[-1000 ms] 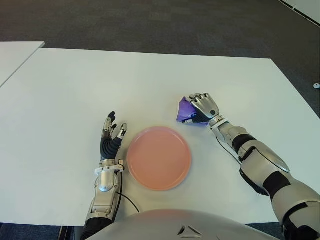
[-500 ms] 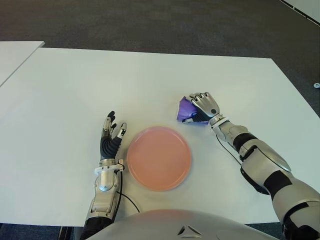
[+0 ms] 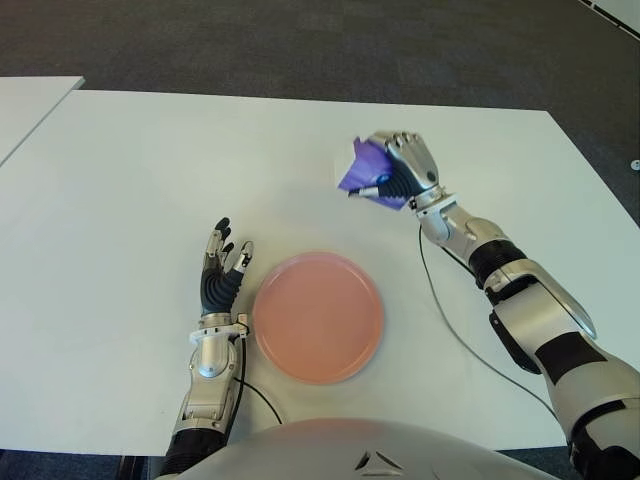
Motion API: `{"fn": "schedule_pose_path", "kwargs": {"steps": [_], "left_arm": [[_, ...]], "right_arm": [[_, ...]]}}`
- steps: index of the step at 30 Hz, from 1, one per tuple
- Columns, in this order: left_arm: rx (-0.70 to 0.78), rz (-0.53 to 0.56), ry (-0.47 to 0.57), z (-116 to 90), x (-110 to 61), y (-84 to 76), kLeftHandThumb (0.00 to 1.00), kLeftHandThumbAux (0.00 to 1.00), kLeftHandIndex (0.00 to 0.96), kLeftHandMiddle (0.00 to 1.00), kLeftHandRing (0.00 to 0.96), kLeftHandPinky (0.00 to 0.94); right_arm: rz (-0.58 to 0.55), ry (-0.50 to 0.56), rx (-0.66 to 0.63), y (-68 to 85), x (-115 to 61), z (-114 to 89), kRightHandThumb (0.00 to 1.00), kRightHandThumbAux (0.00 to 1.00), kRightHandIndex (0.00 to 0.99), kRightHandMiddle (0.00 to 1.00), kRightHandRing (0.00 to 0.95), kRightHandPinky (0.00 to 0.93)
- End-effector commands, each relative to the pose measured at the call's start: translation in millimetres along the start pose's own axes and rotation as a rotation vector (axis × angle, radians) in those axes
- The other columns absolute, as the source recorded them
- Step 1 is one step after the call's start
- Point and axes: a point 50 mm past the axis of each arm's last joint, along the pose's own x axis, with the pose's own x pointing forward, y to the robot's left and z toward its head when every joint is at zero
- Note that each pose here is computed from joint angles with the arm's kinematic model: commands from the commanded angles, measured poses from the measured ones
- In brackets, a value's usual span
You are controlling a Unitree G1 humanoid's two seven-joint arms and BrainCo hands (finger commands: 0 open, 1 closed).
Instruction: Put the tissue paper into the plate.
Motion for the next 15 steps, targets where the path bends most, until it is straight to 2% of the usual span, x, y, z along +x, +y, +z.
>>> {"fn": "schedule_pose_path", "kwargs": {"steps": [1, 5, 10, 15], "left_arm": [[0.013, -0.013, 0.029, -5.1, -2.7, 2.1, 0.000, 0.517, 0.000, 0.000, 0.000, 0.000], [0.013, -0.016, 0.028, -4.7, -1.9, 2.0, 0.000, 0.516, 0.000, 0.000, 0.000, 0.000], [0.009, -0.022, 0.026, -4.0, -0.7, 2.3, 0.000, 0.515, 0.000, 0.000, 0.000, 0.000], [0.009, -0.023, 0.027, -3.8, 0.2, 2.7, 0.000, 0.512, 0.000, 0.000, 0.000, 0.000]], "right_arm": [[-0.119, -0.105, 0.105, -28.1, 12.1, 27.6, 0.856, 0.676, 0.402, 0.534, 0.848, 0.825], [-0.146, -0.142, 0.132, -33.5, 10.6, 41.0, 0.855, 0.676, 0.401, 0.536, 0.850, 0.831], [-0.164, -0.194, 0.188, -27.8, -3.9, 67.0, 0.854, 0.677, 0.397, 0.532, 0.843, 0.831], [-0.129, -0.240, 0.236, -24.9, -14.5, 88.0, 0.854, 0.678, 0.395, 0.528, 0.837, 0.835]]}}
